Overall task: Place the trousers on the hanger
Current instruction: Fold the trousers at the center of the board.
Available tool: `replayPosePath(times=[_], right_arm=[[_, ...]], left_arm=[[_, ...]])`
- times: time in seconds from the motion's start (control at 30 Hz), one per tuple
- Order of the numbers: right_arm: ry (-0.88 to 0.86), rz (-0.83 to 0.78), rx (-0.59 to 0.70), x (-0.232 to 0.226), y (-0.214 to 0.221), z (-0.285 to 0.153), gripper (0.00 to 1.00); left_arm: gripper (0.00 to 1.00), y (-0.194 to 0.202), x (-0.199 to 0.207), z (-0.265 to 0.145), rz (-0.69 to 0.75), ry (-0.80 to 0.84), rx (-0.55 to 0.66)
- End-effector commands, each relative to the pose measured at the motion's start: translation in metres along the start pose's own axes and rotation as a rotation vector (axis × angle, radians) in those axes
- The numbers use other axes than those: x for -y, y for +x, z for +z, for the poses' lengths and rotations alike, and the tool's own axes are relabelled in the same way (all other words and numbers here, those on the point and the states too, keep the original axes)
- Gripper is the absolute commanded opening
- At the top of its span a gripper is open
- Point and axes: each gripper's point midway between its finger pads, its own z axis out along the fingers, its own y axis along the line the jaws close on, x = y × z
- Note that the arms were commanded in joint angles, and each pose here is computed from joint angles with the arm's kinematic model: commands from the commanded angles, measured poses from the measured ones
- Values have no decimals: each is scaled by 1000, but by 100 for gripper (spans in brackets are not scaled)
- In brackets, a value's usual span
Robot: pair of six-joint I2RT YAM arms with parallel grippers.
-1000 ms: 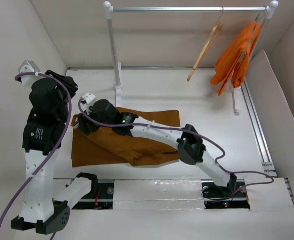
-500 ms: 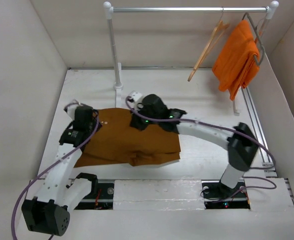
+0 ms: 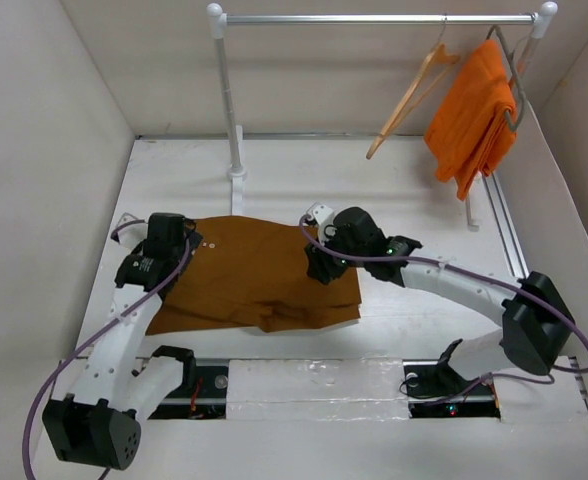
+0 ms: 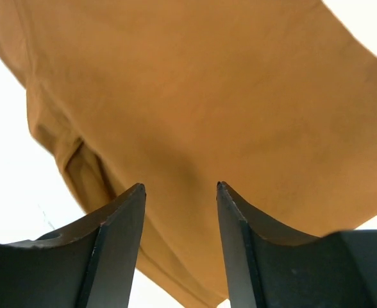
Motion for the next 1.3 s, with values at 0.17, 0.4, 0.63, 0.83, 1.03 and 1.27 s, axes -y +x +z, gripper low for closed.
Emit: replayPosePath(times=[0.17,0.4,0.63,0.83,1.03,1.27], right_arm=[[-135,-65,60,-12,15,-31,58],[-135,-73,54,3,38,-50,58],[-89,-43,31,31,58,-49,59],[94,193,31,118,72,-53,82],[-95,398,183,139,44,-35,92],[-242,388,220,102,32,-31,88]], left_arm=[[91,-29,-87,50,-207,-292,-66],[84,-33,-106,65,-238,-293,-92],[57,-16,-96,74,-209,-240,-136],[0,-2,-98,66,-231,-264,-213],[0,-5,-116,28,-253,-408,-190],[0,-2,-112,-7,-304,-447,-194]])
